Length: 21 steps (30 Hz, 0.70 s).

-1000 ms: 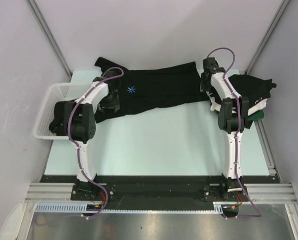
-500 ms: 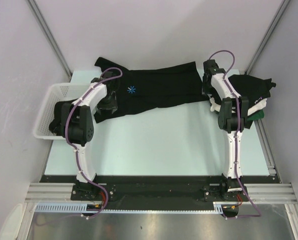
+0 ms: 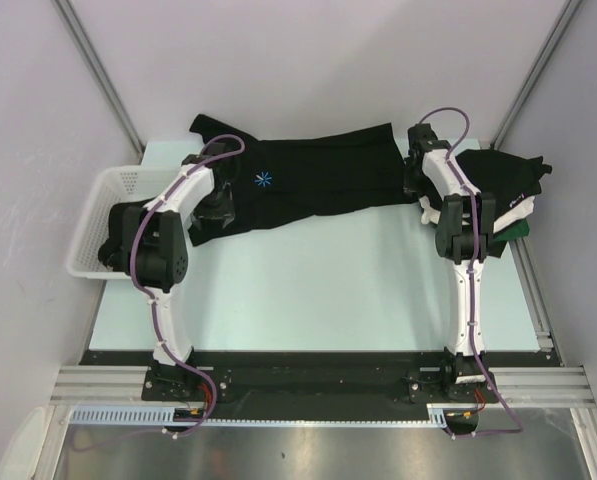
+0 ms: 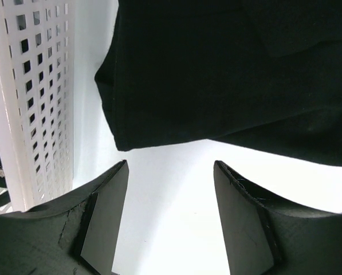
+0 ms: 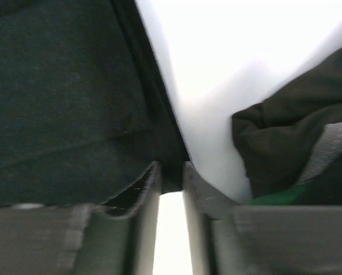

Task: Fold and stack the t-shirts
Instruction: Fold the flattened tshirt in 1/3 of the way

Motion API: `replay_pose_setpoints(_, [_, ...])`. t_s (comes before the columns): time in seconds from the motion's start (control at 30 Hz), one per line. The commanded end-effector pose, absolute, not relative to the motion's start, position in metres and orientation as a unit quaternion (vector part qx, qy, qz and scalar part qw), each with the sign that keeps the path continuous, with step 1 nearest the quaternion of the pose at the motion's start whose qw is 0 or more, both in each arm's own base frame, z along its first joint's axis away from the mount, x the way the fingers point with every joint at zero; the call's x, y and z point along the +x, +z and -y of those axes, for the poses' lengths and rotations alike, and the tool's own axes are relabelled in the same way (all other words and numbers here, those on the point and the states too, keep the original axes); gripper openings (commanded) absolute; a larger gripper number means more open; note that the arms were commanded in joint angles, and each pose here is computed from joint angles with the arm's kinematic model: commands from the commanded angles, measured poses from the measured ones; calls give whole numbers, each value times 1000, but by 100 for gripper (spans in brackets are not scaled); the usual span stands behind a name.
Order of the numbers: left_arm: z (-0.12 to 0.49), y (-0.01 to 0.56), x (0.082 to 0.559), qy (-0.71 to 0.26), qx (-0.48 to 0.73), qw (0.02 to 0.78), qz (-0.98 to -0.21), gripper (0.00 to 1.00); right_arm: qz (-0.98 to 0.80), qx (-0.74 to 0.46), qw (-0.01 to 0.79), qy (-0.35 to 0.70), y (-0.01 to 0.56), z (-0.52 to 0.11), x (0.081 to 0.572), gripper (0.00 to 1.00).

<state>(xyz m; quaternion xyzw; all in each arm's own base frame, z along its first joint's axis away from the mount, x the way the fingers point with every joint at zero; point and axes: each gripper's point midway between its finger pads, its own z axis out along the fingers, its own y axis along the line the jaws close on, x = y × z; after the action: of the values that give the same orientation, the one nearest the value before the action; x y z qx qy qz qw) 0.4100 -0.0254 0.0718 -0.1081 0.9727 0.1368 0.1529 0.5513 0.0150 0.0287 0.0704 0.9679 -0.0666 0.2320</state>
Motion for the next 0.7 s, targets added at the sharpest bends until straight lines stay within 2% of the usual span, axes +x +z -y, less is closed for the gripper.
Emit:
replay_pose_setpoints(0.0, [27, 100, 418, 135, -124, 189, -965, 66, -969, 76, 234, -38, 32, -21, 556, 21])
replay_pose_setpoints(0.17, [14, 99, 414, 166, -127, 188, -960, 67, -969, 75, 234, -27, 33, -22, 557, 0])
replay_pose_setpoints(0.43, [-19, 89, 408, 199, -155, 166, -953, 68, -968, 85, 236, -23, 38, -11, 556, 0])
replay_pose_setpoints(0.67, [-19, 71, 406, 187, -157, 145, -959, 70, -967, 87, 239, -16, 41, -10, 556, 0])
